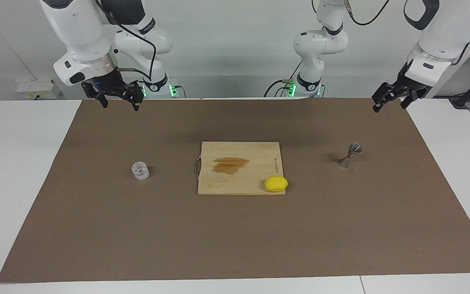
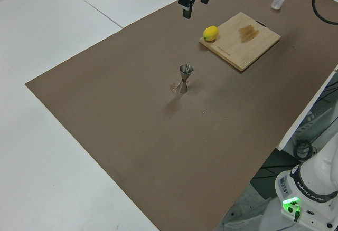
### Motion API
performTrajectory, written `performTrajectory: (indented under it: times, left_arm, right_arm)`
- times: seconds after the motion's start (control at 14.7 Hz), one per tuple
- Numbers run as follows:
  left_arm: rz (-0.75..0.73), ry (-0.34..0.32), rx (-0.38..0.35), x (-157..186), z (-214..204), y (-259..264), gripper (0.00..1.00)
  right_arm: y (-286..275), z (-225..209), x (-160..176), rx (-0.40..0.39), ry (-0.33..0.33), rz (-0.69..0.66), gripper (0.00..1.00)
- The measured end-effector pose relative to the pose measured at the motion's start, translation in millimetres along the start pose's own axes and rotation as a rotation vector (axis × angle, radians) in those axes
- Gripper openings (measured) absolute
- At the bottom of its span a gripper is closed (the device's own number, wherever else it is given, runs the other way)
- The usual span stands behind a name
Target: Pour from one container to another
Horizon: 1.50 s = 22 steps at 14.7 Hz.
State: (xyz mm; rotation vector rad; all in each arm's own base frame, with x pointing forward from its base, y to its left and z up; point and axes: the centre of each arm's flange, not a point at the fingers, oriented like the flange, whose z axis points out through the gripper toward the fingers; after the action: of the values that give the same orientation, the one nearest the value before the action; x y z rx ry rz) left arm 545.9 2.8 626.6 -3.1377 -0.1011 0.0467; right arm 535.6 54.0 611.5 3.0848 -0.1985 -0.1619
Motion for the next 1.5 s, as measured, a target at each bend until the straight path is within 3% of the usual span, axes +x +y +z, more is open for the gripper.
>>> performTrajectory:
  times: [1.09,1.5]
  left_arm:
    - [0.002,0.002,0.0,0.1,-0.2,0.8,1.0]
    - [0.017,0.037,-0.002,3.3,-3.2,9.5,1.0]
  right_arm:
    - [0.0,0.0,0.0,0.0,0.0,0.0,1.0]
    - [0.1,0.3,-0.3,-0.001,-0.003,0.0,1.0]
